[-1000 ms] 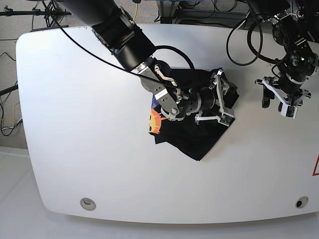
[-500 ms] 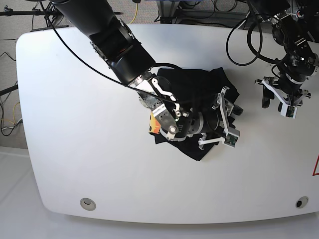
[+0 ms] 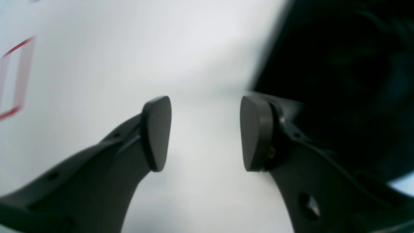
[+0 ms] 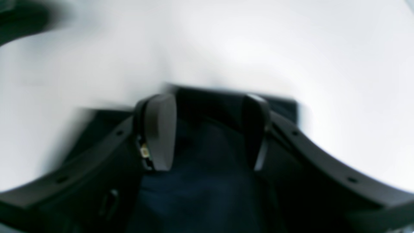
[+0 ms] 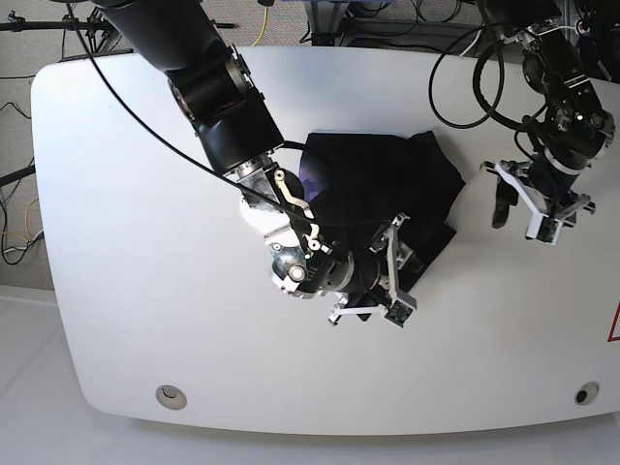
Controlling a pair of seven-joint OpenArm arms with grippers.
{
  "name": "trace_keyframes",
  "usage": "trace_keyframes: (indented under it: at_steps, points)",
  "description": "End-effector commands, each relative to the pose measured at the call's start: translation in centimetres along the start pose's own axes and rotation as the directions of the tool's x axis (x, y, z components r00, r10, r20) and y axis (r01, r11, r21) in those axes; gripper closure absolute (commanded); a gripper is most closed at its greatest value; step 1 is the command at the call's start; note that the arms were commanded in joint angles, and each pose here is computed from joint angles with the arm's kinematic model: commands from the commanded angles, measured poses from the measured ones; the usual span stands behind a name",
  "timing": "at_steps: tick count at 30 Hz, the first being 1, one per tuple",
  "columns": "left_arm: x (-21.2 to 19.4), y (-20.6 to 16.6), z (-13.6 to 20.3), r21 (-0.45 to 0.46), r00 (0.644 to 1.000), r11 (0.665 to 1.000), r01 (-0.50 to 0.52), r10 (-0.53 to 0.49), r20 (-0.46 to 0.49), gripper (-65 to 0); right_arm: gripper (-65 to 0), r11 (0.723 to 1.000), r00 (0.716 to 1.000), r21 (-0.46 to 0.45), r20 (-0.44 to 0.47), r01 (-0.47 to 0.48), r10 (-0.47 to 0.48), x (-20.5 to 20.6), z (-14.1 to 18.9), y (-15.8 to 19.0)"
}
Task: Fold the T-shirt properly
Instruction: 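Grasp the bundle edge with the left gripper beside the right gripper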
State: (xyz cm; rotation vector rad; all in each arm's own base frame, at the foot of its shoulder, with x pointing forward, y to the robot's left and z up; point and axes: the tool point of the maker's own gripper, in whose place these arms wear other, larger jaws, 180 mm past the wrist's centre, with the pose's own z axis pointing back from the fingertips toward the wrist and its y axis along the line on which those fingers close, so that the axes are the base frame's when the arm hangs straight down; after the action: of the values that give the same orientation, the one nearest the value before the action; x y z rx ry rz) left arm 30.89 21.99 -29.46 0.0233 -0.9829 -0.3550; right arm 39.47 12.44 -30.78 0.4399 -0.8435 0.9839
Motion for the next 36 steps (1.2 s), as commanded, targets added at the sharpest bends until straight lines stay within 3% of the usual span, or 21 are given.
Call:
trace_keyframes:
  at_steps: [1, 8, 12, 14, 16, 20, 24, 36]
  points:
    - [0.9, -0.5, -0.1, -0.015, 1.0, 1.0, 0.027, -0.026, 0.01, -31.3, -31.1, 0.999, 1.0, -0.037, 0.01, -0.023, 0.023, 1.0, 0.1, -1.3]
    - [-0.1, -5.2, -1.4, -0.141, 0.993, 0.987, 0.071, -0.084, -0.088, -29.7, -28.6, 0.995, 0.996, -0.104, -0.09, -0.001, -0.009, -2.8, -0.5, -4.0]
    - [-0.8, -7.4, -1.8, -0.194, 0.986, 0.978, 0.074, -0.101, -0.135, -21.0, -15.7, 0.991, 0.995, -0.13, -0.097, 0.026, -0.039, -3.8, -0.4, -5.0]
    - [-1.2, -8.2, -1.8, -0.212, 0.982, 0.975, 0.069, -0.104, -0.16, -13.9, -4.8, 0.989, 0.992, -0.136, -0.108, 0.049, -0.064, -4.6, -0.4, -5.4]
    - [-1.7, -8.7, -1.8, -0.223, 0.976, 0.973, 0.063, -0.107, -0.188, -7.0, 0.0, 0.988, 0.99, -0.137, -0.113, 0.074, -0.089, -5.2, -0.5, -5.7]
    - [-2.5, -9.1, -1.8, -0.231, 0.967, 0.972, 0.051, -0.106, -0.232, -0.5, -2.0, 0.983, 0.986, -0.151, -0.11, 0.106, -0.124, -5.7, -0.3, -6.3]
    - [-2.8, -9.5, -1.9, -0.244, 0.963, 0.968, 0.051, -0.113, -0.245, -0.5, -0.4, 0.98, 0.987, -0.157, -0.086, 0.119, -0.134, -5.4, -0.2, -6.6]
    - [-6.8, -10.6, -3.6, -0.299, 0.934, 0.954, -0.037, -0.073, -0.348, -0.5, 0.0, 0.976, 0.978, -0.167, -0.129, 0.141, -0.164, -8.7, 0.4, -6.7]
